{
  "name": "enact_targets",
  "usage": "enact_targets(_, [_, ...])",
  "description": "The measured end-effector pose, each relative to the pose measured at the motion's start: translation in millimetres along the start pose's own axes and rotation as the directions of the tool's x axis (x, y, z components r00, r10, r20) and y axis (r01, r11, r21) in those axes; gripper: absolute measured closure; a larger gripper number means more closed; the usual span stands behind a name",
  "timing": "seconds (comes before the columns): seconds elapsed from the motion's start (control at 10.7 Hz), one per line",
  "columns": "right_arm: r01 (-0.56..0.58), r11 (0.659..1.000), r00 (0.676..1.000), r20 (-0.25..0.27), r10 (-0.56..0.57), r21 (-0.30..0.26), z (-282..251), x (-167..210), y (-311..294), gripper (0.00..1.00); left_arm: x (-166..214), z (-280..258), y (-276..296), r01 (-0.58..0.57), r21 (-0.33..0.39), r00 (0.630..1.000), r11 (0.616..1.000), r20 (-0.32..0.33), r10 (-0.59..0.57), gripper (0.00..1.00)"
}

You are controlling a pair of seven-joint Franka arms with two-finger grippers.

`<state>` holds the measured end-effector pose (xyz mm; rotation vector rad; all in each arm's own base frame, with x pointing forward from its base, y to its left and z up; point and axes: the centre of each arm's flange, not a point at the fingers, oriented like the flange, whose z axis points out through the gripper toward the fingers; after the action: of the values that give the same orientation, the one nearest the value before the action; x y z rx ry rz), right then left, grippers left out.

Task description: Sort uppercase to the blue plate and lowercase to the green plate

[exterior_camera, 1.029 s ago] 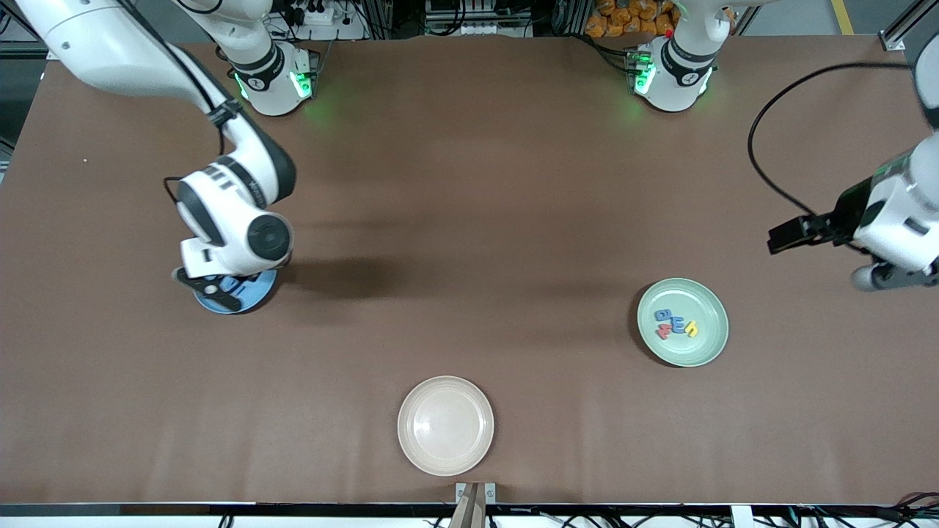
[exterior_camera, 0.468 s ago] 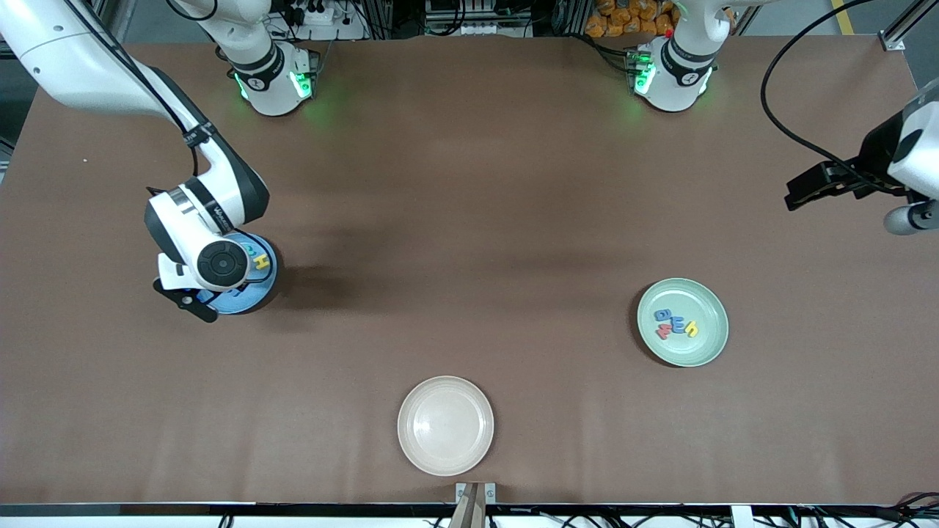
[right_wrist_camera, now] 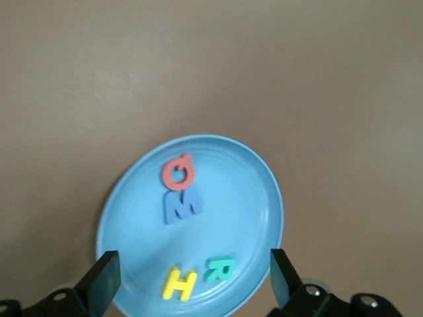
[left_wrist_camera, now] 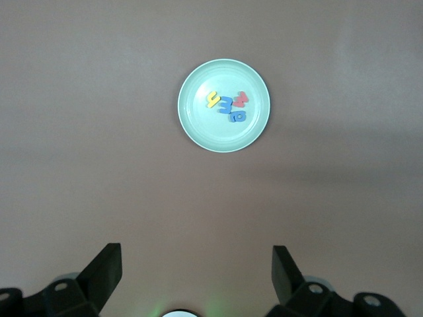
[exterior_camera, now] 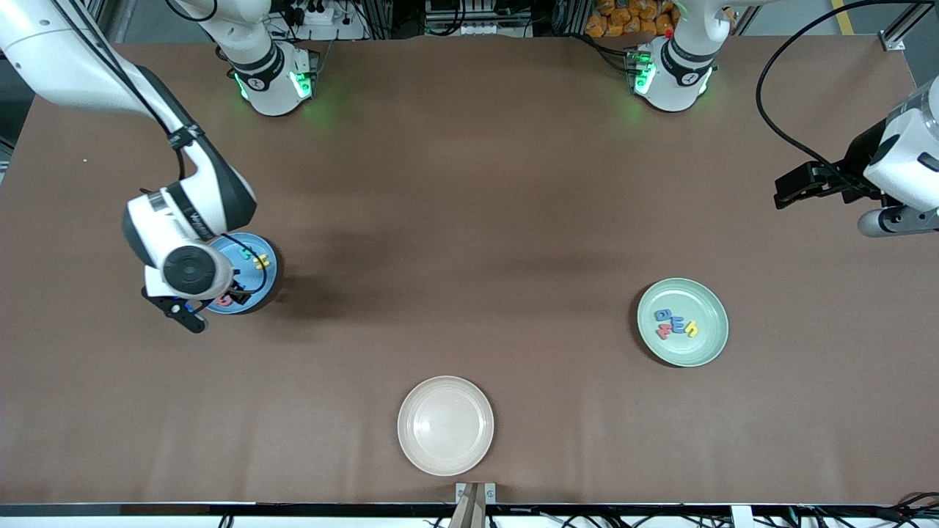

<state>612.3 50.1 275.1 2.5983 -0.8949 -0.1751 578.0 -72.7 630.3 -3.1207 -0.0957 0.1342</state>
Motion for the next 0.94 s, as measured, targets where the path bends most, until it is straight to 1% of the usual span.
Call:
enact_targets(0.09, [0.015, 0.998, 1.000, 0.022, -0.017, 0.060, -10, 14, 11, 0.00, -1, -2, -1, 0.000, 0.000, 1.000, 1.000, -0.004, 0.000, 0.00])
enact_targets(0.19, [0.040, 0.994, 0.998, 0.034, -0.044, 0.105, -20, 30, 28, 0.00, -3, -6, -2, 0.001, -0.001, 1.000, 1.000, -0.011, -0.001, 0.00])
enact_targets(0.47, [0.136, 0.968, 0.987, 0.059, -0.151, 0.213, -39, 64, 79, 0.00, -15, -21, -18, 0.028, -0.004, 0.998, 1.000, -0.052, -0.028, 0.00])
enact_targets(0.56, [0.180, 0.951, 0.979, 0.053, -0.199, 0.250, -45, 73, 97, 0.00, -20, -25, -26, 0.040, -0.004, 0.997, 0.999, -0.064, -0.040, 0.00])
enact_targets(0.66, [0.222, 0.935, 0.970, 0.034, -0.241, 0.277, -51, 79, 113, 0.00, -24, -28, -28, 0.044, -0.004, 0.996, 0.999, -0.071, -0.045, 0.00])
enact_targets(0.75, [0.257, 0.921, 0.963, 0.005, -0.270, 0.294, -60, 81, 124, 0.00, -26, -30, -28, 0.044, -0.004, 0.996, 0.999, -0.077, -0.044, 0.00])
enact_targets(0.94, [0.329, 0.890, 0.943, -0.054, -0.329, 0.317, -84, 64, 135, 0.00, -28, -31, -27, 0.043, -0.004, 0.996, 0.999, -0.082, -0.043, 0.00])
